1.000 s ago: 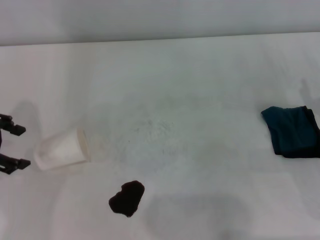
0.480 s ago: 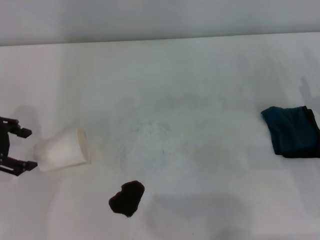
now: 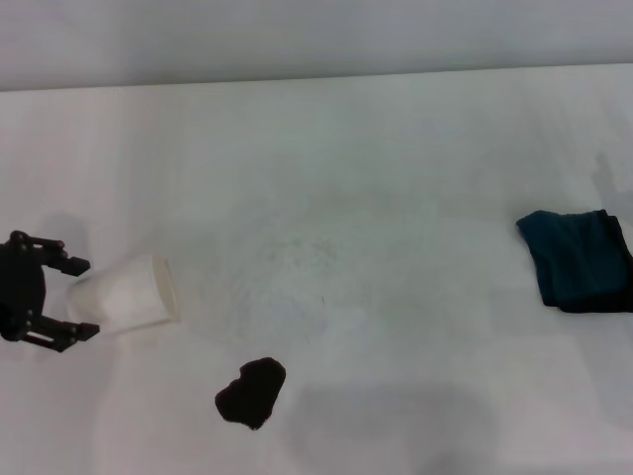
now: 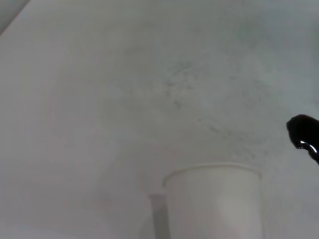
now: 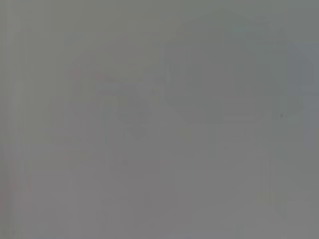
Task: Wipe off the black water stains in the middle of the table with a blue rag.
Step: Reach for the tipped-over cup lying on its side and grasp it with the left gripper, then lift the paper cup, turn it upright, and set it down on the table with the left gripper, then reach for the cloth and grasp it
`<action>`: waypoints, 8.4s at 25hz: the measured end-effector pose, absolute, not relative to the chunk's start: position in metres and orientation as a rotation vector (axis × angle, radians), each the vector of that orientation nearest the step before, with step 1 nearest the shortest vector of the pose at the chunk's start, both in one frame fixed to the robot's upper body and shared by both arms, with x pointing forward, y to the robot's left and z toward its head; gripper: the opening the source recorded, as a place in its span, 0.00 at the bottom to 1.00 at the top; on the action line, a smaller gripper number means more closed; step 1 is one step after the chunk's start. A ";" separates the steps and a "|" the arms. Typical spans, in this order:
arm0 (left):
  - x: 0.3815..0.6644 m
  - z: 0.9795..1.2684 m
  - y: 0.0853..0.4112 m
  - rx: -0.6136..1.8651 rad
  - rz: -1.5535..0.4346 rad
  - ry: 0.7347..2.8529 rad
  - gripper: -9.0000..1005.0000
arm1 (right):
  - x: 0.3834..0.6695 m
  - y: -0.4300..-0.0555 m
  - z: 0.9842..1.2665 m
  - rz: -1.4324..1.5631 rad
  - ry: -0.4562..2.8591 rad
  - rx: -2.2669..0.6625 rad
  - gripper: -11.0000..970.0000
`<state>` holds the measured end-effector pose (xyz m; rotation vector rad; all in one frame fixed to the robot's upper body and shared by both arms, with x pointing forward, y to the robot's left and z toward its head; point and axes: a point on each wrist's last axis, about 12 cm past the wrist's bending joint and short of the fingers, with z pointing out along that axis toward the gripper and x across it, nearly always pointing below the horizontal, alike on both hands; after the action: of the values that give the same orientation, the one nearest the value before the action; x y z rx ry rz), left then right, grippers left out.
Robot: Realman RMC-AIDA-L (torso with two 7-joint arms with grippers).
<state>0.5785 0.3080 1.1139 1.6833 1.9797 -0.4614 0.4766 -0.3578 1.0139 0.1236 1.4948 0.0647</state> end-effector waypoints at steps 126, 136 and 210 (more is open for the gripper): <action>0.389 0.961 0.291 0.472 -0.246 1.730 0.87 | 0.491 -0.413 1.052 -0.100 1.422 -0.078 0.69; 0.353 0.972 0.315 0.295 -0.110 1.641 0.87 | 0.493 -0.411 1.046 0.117 1.475 0.101 0.69; 0.435 1.010 0.345 0.401 -0.072 1.476 0.86 | 0.586 -0.290 1.107 -0.106 3.009 -0.187 0.59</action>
<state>0.4353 0.3446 1.0099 0.4007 1.4762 -0.0722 0.5857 -0.2904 1.1067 -0.1871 3.0090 -0.1057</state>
